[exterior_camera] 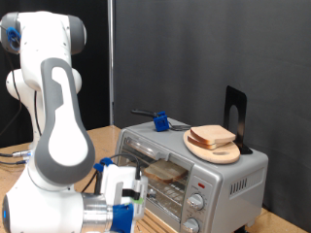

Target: Make a piece of toast with the oven

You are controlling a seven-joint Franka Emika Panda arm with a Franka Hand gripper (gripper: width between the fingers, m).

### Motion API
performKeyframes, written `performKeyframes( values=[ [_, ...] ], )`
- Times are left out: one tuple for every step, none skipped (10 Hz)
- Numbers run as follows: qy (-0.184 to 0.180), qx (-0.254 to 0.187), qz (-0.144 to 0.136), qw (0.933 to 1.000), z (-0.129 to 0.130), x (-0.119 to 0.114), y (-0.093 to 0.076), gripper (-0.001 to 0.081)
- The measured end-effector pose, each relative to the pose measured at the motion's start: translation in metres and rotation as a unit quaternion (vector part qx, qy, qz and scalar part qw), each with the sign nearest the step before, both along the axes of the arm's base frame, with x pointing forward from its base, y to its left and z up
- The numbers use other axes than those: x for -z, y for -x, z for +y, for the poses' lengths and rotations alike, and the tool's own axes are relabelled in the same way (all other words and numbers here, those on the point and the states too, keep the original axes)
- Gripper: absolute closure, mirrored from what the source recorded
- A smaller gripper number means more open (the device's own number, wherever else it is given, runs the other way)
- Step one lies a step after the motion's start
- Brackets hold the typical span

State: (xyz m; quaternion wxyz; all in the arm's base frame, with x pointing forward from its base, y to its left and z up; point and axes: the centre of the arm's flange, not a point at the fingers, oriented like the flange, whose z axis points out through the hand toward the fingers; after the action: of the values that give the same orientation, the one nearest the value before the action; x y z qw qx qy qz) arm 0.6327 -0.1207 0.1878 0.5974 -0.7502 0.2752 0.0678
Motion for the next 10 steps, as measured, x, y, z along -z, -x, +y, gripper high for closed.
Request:
performKeyframes(
  values=[
    [0.000,0.000,0.000,1.0000,-0.001,0.005,-0.005,-0.0002],
    [0.000,0.000,0.001,1.0000,-0.002,0.008,-0.010,-0.0002],
    [0.000,0.001,0.002,1.0000,-0.003,0.010,-0.014,-0.0002],
    [0.000,0.002,0.004,1.0000,-0.004,0.012,-0.017,-0.0002],
    [0.000,0.003,0.004,1.0000,-0.005,0.013,-0.021,-0.0002],
    [0.000,0.004,0.005,1.0000,-0.006,0.015,-0.023,-0.0002],
    [0.000,0.003,0.005,1.0000,-0.007,0.018,-0.026,-0.0002],
    [-0.003,0.000,0.009,1.0000,-0.006,0.022,-0.028,-0.0002],
    [-0.008,-0.004,0.013,0.9999,-0.005,0.024,-0.030,-0.0002],
    [-0.013,-0.008,0.015,0.9998,-0.001,0.028,-0.032,-0.0002]
  ],
)
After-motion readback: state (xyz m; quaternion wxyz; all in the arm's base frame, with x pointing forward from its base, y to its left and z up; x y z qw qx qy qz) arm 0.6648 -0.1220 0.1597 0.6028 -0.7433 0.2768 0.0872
